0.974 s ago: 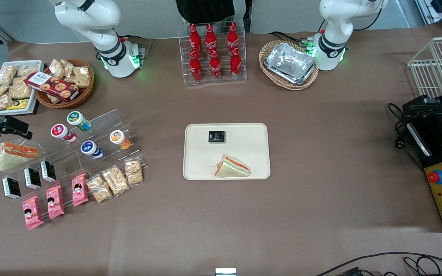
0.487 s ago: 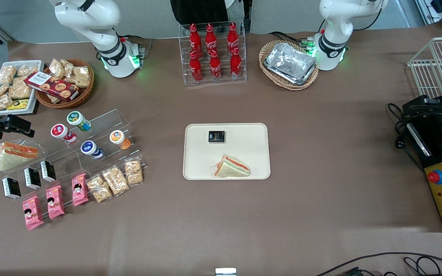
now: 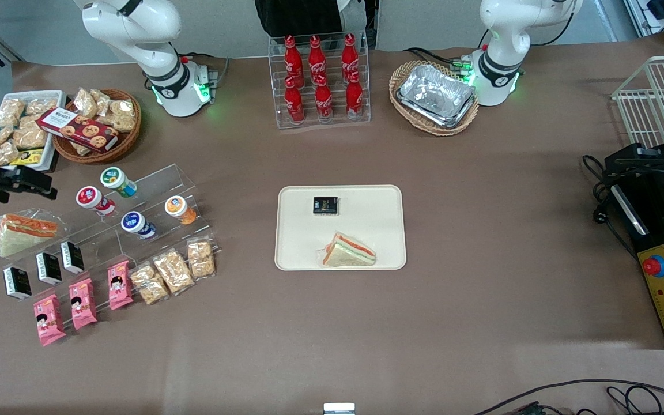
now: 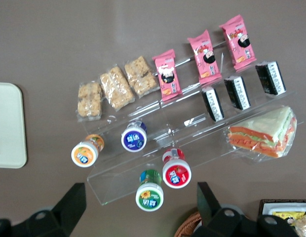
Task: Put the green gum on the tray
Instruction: 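Move the right gripper toward the gum bottles on the acrylic rack, then lower the open right gripper over the green gum bottle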
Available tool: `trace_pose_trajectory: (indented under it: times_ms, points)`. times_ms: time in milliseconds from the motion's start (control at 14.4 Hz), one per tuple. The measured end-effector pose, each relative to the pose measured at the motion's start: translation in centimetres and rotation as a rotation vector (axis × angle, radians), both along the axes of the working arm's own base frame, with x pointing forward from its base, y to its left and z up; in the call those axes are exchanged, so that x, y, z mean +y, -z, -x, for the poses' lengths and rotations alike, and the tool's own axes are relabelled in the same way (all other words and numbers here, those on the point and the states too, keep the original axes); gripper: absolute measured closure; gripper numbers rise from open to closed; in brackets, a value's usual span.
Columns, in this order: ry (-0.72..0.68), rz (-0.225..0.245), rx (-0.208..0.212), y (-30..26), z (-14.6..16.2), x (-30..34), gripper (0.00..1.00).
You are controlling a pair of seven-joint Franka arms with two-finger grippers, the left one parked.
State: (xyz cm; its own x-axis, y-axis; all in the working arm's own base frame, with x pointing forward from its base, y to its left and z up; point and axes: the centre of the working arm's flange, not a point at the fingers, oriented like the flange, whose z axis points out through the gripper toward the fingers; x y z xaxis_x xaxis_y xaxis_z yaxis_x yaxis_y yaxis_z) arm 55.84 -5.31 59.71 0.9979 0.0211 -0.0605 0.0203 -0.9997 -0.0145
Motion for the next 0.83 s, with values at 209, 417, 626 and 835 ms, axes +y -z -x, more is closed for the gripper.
trace_pose_trajectory:
  times_ms: [209,417,626,835]
  points:
    - [-0.003,-0.003,0.01,1.3,2.6,0.4,0.0]
    - [-0.022,-0.002,-0.051,4.3,8.2,1.7,0.0]
    - [-0.031,-0.001,-0.058,6.4,12.0,2.4,0.0]
    - [-0.019,-0.007,-0.058,7.0,12.6,1.3,0.0]
